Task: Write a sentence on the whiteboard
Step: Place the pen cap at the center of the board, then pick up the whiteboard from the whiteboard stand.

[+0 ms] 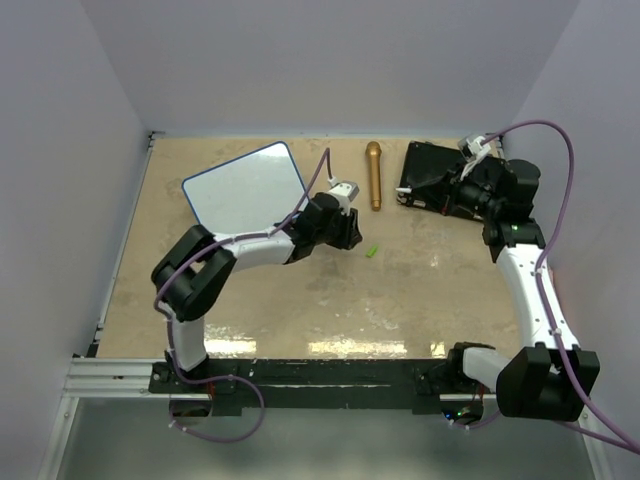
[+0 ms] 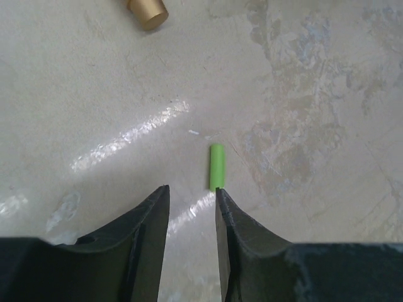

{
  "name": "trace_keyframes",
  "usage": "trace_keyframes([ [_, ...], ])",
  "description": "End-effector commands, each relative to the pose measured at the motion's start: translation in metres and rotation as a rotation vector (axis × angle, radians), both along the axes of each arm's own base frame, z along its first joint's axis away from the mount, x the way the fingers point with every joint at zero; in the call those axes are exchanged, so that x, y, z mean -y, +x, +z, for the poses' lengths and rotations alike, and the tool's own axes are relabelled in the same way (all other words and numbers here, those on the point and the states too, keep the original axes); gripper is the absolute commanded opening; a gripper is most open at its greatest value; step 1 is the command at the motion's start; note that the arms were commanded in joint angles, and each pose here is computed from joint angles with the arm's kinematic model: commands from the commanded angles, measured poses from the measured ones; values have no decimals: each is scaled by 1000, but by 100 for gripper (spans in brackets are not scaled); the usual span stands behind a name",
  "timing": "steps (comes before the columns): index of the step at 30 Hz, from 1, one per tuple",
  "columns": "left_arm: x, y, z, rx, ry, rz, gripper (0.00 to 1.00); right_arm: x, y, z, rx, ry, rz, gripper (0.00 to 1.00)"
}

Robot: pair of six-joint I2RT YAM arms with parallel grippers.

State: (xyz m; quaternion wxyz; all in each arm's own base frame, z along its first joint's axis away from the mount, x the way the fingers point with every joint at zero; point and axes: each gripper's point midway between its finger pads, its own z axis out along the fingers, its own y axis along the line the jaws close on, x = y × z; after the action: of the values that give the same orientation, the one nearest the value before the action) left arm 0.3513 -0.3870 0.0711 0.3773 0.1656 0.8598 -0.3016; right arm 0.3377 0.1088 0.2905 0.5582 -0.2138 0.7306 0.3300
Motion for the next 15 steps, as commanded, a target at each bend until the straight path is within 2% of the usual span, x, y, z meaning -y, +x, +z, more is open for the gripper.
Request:
trace_keyframes([
  [1,-27,-2,101,268,-48,-20,41,-6,-7,5,56,-7,76,0],
  [2,-44,-6,137,358,-59,-9,43,-9,-10,3,59,-7,98,0],
  [4,-83,-7,143,385,-40,29,54,-15,-16,1,57,10,155,0],
  [5,-102,-18,172,417,-90,19,59,-18,-17,1,56,12,171,0],
  [6,-143,-5,170,405,-88,92,77,-20,-17,-3,42,15,185,0],
  [8,-183,-19,204,459,-165,108,87,-28,-20,-3,59,-4,225,0],
  [9,-225,-9,200,465,-138,205,94,-29,-21,-3,65,-8,234,0],
  [10,-246,-10,205,490,-130,252,100,-32,-23,-3,67,-8,245,0],
  [11,-267,-17,206,491,-128,309,100,-36,-25,-4,66,-9,258,0],
  [12,-307,-11,207,502,-120,407,100,-37,-26,-3,73,-12,266,0],
  [13,-326,-11,208,507,-134,437,100,-39,-27,-3,74,-12,272,0],
  [14,-328,-15,203,464,-195,392,100,-41,-28,-4,71,-11,283,0],
  [15,-367,-11,197,450,-204,478,100,-43,-29,-3,75,-12,290,0],
])
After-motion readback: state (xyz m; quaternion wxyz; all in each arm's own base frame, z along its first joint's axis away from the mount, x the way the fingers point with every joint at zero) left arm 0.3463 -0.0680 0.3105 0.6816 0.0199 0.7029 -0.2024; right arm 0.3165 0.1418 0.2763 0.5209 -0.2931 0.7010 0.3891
